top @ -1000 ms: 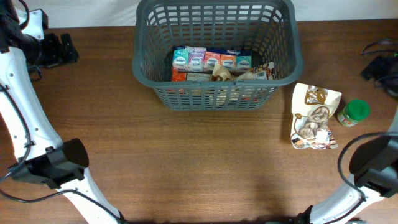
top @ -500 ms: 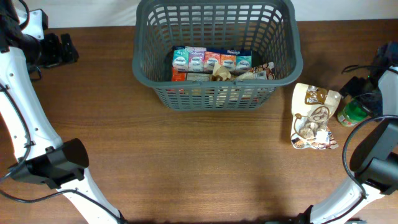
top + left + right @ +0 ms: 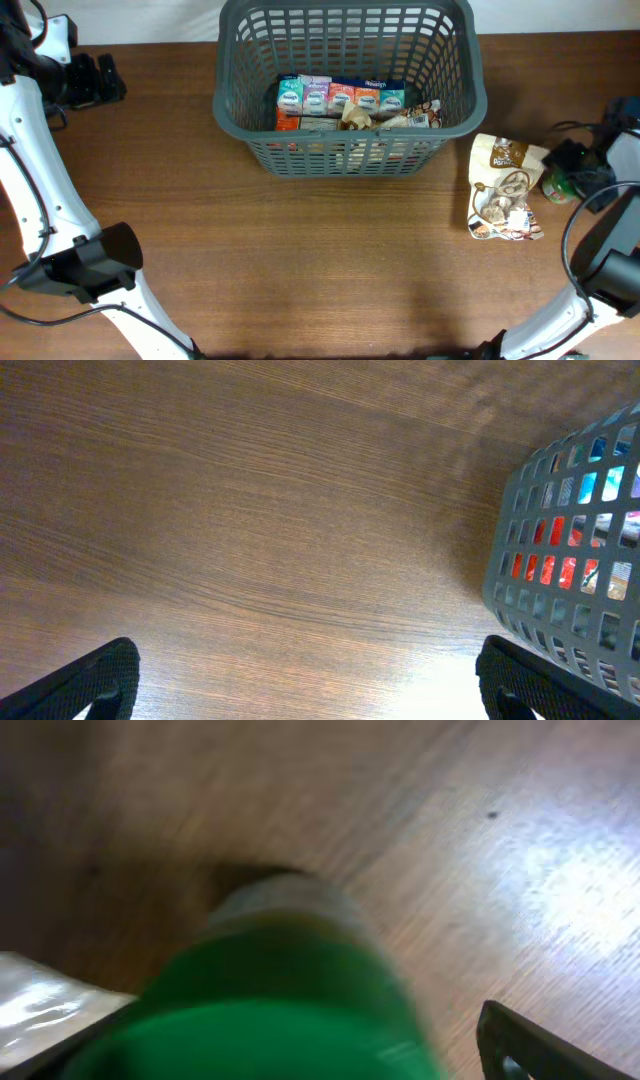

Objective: Pack container
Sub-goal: 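Move the right gripper down onto the green-lidded jar, then close the right gripper around the green jar and lift it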

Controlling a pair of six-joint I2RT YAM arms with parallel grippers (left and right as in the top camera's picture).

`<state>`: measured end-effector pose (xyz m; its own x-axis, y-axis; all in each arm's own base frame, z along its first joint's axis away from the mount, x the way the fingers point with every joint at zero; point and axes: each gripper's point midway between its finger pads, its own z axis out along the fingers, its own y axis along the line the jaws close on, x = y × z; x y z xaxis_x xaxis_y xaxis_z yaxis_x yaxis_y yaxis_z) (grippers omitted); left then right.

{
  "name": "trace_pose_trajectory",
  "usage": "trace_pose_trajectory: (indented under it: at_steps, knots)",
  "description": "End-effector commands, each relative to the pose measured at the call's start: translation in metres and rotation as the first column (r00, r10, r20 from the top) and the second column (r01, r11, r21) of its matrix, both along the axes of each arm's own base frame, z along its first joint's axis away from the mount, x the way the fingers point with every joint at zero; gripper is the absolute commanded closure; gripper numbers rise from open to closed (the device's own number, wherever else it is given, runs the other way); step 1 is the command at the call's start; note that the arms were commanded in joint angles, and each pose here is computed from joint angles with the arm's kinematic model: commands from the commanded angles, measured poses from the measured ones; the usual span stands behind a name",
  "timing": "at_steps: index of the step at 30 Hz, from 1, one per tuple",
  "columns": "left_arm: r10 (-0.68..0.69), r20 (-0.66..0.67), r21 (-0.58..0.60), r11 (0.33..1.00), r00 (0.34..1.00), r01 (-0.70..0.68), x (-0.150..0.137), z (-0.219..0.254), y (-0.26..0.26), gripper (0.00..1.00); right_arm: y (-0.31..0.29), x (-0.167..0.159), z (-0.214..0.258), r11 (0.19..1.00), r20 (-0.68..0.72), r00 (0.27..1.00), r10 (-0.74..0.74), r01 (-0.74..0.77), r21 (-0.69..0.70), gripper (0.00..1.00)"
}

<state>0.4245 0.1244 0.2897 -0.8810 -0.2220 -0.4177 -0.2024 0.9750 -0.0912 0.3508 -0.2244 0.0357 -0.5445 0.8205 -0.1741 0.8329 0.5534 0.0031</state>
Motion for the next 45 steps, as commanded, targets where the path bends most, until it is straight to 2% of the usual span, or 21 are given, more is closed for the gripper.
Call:
trace_pose_trajectory:
  at_steps: [1,12,19,25,32,38,43,45]
  knots:
    - [0.016,-0.015,-0.007,1.000,1.000,-0.016,0.000,-0.005,0.002,0.01,-0.009,-0.009,-0.003,0.997,0.023,0.997,-0.068,0.067,0.044,0.04]
    - [0.016,-0.015,-0.007,1.000,1.000,-0.016,0.000,-0.005,0.002,0.01,-0.001,-0.004,-0.003,0.994,0.043,0.996,-0.073,0.069,0.083,0.04]
    - [0.016,-0.015,-0.007,1.000,1.000,-0.016,0.000,-0.005,0.002,0.01,-0.002,-0.002,-0.002,0.994,0.049,0.996,-0.075,0.071,0.079,0.10]
    - [0.016,-0.015,-0.007,1.000,1.000,-0.016,0.000,-0.005,0.002,0.01,-0.002,-0.002,-0.002,0.994,0.053,0.996,-0.078,0.074,0.077,0.11]
    - [0.016,-0.015,-0.007,1.000,1.000,-0.016,0.000,-0.005,0.002,0.01,-0.004,-0.003,-0.002,0.995,0.049,0.996,-0.079,0.076,0.071,0.21]
    - [0.015,-0.015,-0.007,1.000,1.000,-0.015,0.000,-0.005,0.002,0.01,-0.004,-0.002,-0.002,0.995,0.050,0.996,-0.080,0.076,0.071,0.25]
    - [0.016,-0.015,-0.007,1.000,1.000,-0.016,0.000,-0.005,0.002,0.01,-0.003,-0.003,-0.002,0.995,0.048,0.996,-0.079,0.075,0.071,0.39]
    - [0.016,-0.015,-0.007,1.000,1.000,-0.016,0.000,-0.005,0.002,0.01,-0.003,-0.003,-0.002,0.994,0.046,0.996,-0.079,0.076,0.073,0.40]
